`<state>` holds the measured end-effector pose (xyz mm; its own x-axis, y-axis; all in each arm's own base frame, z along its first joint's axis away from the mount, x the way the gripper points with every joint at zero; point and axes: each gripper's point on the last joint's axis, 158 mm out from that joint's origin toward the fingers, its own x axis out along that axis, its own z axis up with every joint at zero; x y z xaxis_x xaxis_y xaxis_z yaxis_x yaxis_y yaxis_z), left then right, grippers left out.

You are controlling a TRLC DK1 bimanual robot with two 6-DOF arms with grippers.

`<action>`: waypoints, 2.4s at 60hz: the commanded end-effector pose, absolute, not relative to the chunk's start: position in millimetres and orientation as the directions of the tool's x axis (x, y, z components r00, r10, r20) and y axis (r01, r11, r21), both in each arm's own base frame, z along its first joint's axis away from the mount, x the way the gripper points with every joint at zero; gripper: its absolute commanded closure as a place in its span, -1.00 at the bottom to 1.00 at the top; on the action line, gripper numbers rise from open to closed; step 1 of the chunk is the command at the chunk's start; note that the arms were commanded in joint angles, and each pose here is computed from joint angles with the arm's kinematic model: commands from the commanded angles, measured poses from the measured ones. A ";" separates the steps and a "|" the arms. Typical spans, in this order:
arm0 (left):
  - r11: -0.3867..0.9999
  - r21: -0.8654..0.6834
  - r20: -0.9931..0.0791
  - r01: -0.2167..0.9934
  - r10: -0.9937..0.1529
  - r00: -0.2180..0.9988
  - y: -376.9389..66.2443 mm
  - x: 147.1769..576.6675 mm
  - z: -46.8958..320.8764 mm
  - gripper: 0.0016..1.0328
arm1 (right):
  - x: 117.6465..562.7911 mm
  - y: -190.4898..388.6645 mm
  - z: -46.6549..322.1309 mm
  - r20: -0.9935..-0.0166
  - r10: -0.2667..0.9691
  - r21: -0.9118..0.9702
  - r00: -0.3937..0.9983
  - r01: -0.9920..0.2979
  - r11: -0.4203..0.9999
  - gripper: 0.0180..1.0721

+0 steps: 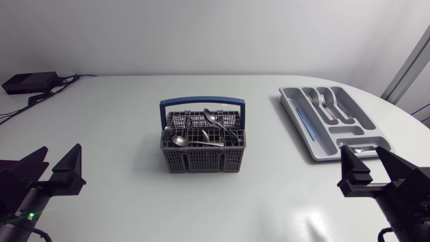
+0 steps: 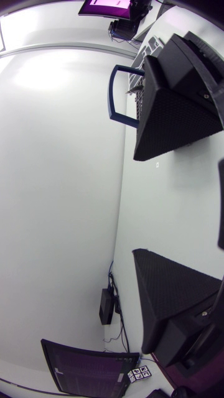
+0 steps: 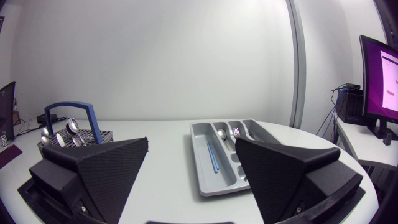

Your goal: Unload the cutlery basket into the drawer organizer.

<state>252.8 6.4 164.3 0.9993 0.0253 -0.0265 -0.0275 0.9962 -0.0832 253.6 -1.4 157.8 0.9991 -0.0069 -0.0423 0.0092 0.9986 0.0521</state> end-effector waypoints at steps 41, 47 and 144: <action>0.993 -0.085 0.036 -0.078 0.081 0.996 17.1 250.7 207.3 -0.88 | 250.9 3.5 181.2 -0.005 0.011 0.029 1.000 -0.011 1.000 -0.92; 0.994 -0.081 0.002 -0.079 0.080 0.997 16.9 256.4 213.0 -0.88 | 252.3 6.6 190.2 -0.002 0.024 0.031 1.000 -0.024 0.999 -0.92; 0.941 -0.016 -0.757 0.339 -0.233 0.610 -96.6 335.2 176.1 -0.80 | 335.0 116.2 182.5 -0.695 0.183 -0.013 0.696 -0.266 0.964 -0.90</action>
